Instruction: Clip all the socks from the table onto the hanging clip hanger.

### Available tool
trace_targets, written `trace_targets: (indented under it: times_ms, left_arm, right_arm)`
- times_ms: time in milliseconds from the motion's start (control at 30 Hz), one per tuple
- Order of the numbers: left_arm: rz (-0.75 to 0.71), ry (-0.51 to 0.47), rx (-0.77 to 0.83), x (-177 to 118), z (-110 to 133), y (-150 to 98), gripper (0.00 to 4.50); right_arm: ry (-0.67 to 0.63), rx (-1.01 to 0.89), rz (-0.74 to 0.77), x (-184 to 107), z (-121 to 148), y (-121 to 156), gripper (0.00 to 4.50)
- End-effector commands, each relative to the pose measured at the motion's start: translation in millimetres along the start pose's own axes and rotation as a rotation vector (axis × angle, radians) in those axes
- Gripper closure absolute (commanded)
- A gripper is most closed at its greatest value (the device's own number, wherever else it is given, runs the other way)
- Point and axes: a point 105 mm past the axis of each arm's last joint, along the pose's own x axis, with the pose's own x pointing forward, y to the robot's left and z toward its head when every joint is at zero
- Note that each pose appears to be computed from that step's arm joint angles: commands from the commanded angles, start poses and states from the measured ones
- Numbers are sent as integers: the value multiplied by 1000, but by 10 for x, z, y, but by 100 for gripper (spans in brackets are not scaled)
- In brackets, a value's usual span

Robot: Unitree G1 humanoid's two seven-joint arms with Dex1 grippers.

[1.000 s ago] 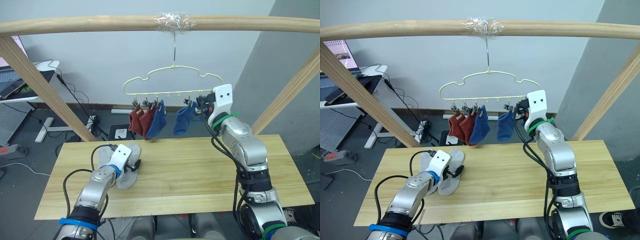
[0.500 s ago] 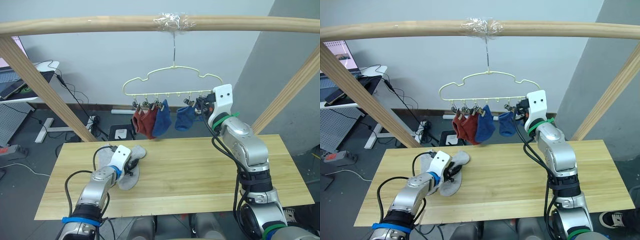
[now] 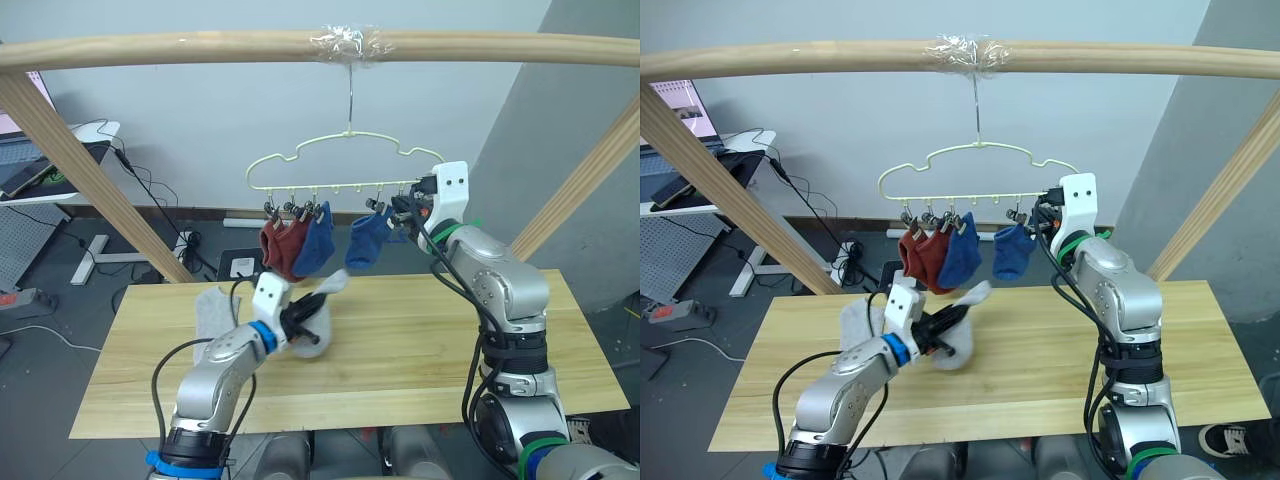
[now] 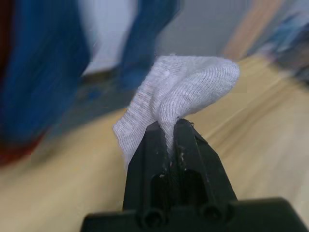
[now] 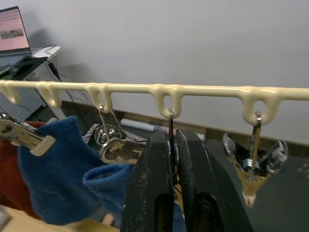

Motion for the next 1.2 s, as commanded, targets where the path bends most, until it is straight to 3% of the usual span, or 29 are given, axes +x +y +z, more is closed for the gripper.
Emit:
trace_targets:
  times_ms: [33, 233, 467, 1100, 1200]
  left_arm:
    - [-86, -102, 39, 132, 262, -269, 447]
    - [-86, -173, 20, 345, 342, -389, 447]
    - [-33, -213, 23, 441, 354, -329, 447]
    - [-32, -277, 22, 604, 458, -358, 447]
    - [-46, -280, 20, 615, 471, -389, 450]
  right_arm:
    - [22, 57, 22, -74, 110, 59, 450]
    - [73, 194, 33, -134, 178, 144, 450]
    - [96, 269, 20, -176, 216, 158, 450]
    - [112, 285, 38, -176, 234, 218, 450]
    - [107, 283, 58, -184, 241, 252, 369]
